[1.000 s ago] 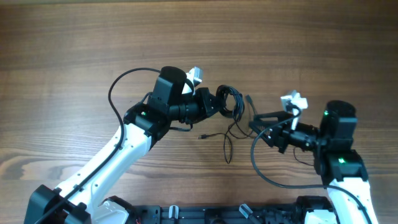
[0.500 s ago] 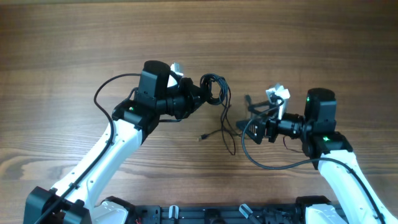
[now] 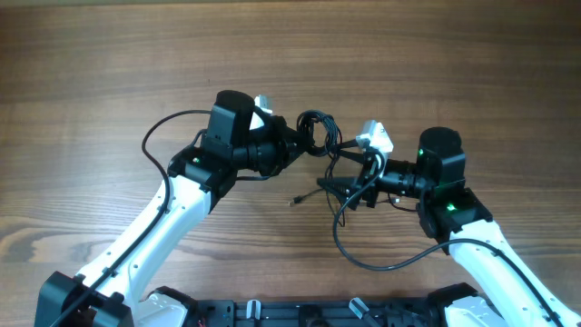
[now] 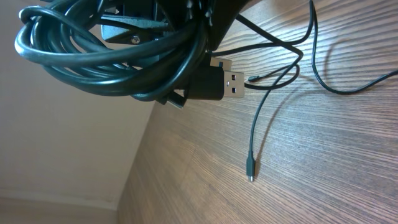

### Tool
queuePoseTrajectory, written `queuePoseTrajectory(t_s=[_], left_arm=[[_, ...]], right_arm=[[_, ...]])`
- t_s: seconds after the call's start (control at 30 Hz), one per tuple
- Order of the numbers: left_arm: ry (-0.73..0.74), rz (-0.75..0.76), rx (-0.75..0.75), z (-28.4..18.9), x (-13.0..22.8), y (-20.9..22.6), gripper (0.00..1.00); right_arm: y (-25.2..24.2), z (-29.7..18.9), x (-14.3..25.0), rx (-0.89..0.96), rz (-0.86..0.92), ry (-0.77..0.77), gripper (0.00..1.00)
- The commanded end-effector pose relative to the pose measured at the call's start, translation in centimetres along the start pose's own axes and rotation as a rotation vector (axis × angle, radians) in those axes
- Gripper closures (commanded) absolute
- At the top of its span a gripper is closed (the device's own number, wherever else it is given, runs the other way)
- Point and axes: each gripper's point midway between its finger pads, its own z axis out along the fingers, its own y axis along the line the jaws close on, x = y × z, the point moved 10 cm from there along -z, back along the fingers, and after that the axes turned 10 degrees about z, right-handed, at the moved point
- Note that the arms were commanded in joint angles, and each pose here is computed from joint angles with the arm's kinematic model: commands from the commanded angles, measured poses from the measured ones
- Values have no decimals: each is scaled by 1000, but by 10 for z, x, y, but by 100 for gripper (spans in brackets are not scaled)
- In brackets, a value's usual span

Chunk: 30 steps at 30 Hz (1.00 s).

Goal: Untangle cables

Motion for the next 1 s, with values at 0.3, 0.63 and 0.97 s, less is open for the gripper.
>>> queuePoseTrajectory(t_s=[0.3,0.63,0.97], left_arm=[[-10,-6,-2,1,-2,-1,96],[-12,-6,-4,1,-2,-1,96],[-57,-6,-30,1,-5,1,96]], right_arm=[[-4,6,17,-12,56,102,46],[-8,5,19,39,67,111,95],[-9,4,26,65,136,143,96]])
